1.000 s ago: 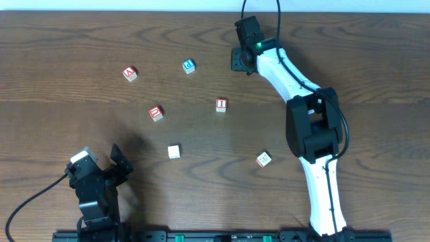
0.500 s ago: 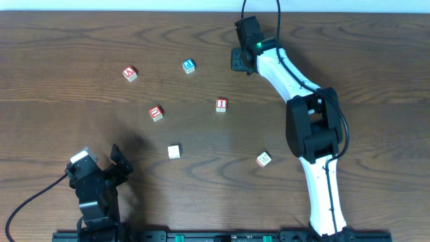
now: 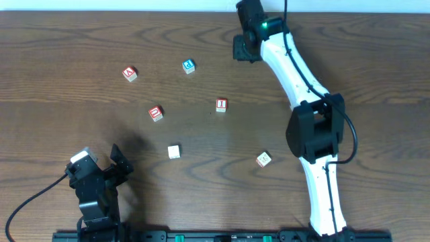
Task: Spell out Ai2
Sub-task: 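Lift the blue '2' block and carry it beside the 'I' block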
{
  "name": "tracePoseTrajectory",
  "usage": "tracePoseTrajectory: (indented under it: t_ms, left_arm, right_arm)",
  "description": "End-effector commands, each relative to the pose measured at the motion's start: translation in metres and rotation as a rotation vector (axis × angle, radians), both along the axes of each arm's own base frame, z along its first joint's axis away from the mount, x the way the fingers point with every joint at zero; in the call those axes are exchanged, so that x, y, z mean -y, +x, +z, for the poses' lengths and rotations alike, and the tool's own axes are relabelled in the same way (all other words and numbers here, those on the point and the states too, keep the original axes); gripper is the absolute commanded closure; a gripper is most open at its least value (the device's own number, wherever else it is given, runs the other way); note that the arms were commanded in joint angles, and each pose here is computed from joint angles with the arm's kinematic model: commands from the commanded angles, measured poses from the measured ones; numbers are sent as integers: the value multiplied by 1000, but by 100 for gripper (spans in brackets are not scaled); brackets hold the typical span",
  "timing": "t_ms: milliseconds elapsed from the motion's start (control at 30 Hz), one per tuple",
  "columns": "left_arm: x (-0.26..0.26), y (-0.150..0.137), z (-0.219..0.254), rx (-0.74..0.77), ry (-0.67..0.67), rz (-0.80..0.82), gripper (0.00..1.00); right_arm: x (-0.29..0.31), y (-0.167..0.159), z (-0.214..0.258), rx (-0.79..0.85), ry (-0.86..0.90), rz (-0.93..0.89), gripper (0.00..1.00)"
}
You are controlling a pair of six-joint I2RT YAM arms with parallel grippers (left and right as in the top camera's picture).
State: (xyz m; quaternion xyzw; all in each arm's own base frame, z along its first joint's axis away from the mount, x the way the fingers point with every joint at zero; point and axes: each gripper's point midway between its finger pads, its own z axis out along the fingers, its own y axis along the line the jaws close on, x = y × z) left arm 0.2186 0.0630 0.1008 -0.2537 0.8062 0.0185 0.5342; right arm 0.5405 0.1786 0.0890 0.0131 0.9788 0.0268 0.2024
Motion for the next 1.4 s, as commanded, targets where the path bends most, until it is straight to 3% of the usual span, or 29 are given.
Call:
tracePoseTrajectory:
  t_ms: [0, 133, 567, 700, 833, 1033, 1367]
  left_arm:
    - [0, -2, -11, -29, 11, -5, 5]
    - [0, -2, -11, -28, 11, -5, 5]
    - [0, -2, -11, -29, 11, -5, 5]
    - [0, -2, -11, -29, 11, -5, 5]
    - [0, -2, -11, -28, 11, -4, 5]
    - [0, -2, -11, -29, 11, -5, 5]
    - [0, -2, -11, -28, 11, -5, 5]
  right_arm:
    - [-9, -10, 9, -25, -8, -5, 85]
    - [-18, -43, 6, -129, -41, 2, 98]
    - [-26, -69, 6, -186, -79, -48, 99]
    - [-33, -73, 24, -74, -127, -33, 98]
    - [-47, -100, 23, 5, -139, 14, 99]
    - [-24, -145, -12, -54, -133, -74, 99]
    - [-15, -165, -23, -27, -26, -137, 99]
